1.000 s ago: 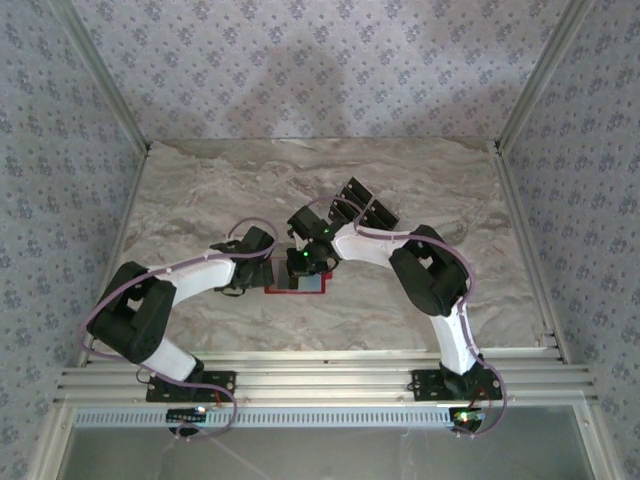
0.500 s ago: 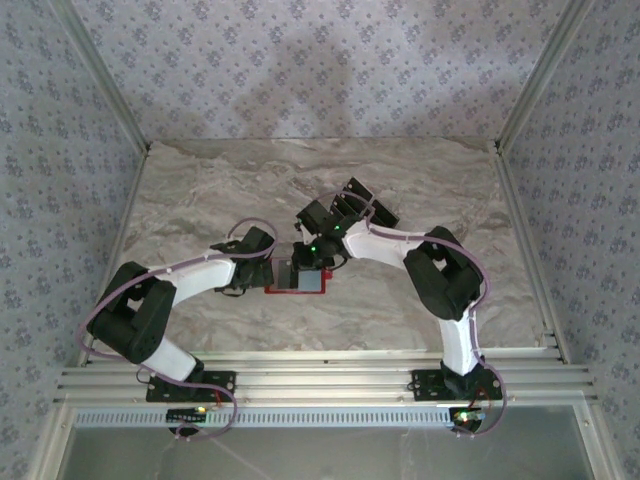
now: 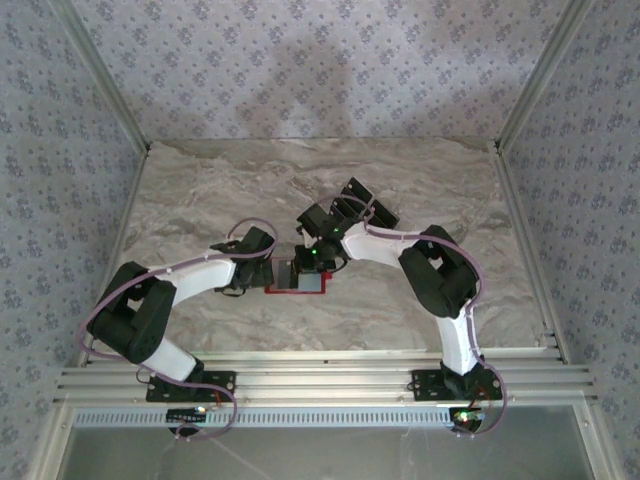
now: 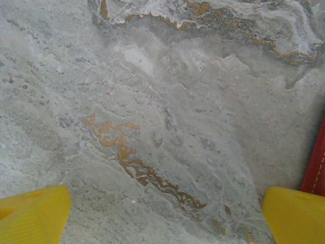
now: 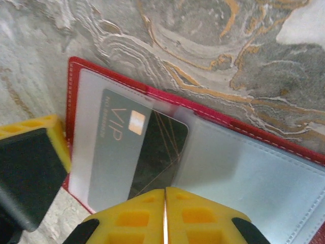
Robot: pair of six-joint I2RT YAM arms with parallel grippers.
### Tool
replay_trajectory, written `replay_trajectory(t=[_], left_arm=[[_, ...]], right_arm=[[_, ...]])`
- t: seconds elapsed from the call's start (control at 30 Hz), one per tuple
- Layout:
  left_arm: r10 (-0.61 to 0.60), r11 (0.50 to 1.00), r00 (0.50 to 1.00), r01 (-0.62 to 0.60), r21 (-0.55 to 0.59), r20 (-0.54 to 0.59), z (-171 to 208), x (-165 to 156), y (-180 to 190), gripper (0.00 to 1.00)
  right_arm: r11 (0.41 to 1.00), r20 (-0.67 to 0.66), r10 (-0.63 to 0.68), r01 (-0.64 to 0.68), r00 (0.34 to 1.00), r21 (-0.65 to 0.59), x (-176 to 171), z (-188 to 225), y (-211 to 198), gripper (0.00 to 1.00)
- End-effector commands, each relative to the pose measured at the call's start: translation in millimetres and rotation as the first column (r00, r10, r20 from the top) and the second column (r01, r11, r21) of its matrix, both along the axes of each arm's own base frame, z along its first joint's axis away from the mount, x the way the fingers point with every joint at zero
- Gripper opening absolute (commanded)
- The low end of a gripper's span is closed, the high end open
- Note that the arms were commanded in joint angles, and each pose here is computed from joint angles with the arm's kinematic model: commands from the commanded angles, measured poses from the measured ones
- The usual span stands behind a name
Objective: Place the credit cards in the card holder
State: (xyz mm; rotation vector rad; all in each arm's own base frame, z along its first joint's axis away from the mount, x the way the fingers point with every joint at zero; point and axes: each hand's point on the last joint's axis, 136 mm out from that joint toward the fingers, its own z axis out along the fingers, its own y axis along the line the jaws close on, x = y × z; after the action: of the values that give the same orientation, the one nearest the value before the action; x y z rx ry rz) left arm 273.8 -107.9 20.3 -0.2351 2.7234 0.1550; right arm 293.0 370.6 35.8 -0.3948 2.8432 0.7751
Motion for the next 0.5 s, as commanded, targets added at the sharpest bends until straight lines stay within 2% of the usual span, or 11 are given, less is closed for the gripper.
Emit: replay_trajectory(t=[0.0, 0.47], left_arm=[[-0.005, 1.000, 0.999, 0.005, 0.013, -0.039, -14, -11, 2, 0.99], [-0.007, 1.000, 0.999, 0.007, 0.006, -0.042, -16, -12, 1, 0.99]], right_arm=[[1.000, -0.015, 0.006, -0.006, 1.000, -0.007, -2, -5, 7, 0.11], [0.999, -0.031, 0.035, -0.035, 0.999, 0.001, -4, -11, 25, 0.11]])
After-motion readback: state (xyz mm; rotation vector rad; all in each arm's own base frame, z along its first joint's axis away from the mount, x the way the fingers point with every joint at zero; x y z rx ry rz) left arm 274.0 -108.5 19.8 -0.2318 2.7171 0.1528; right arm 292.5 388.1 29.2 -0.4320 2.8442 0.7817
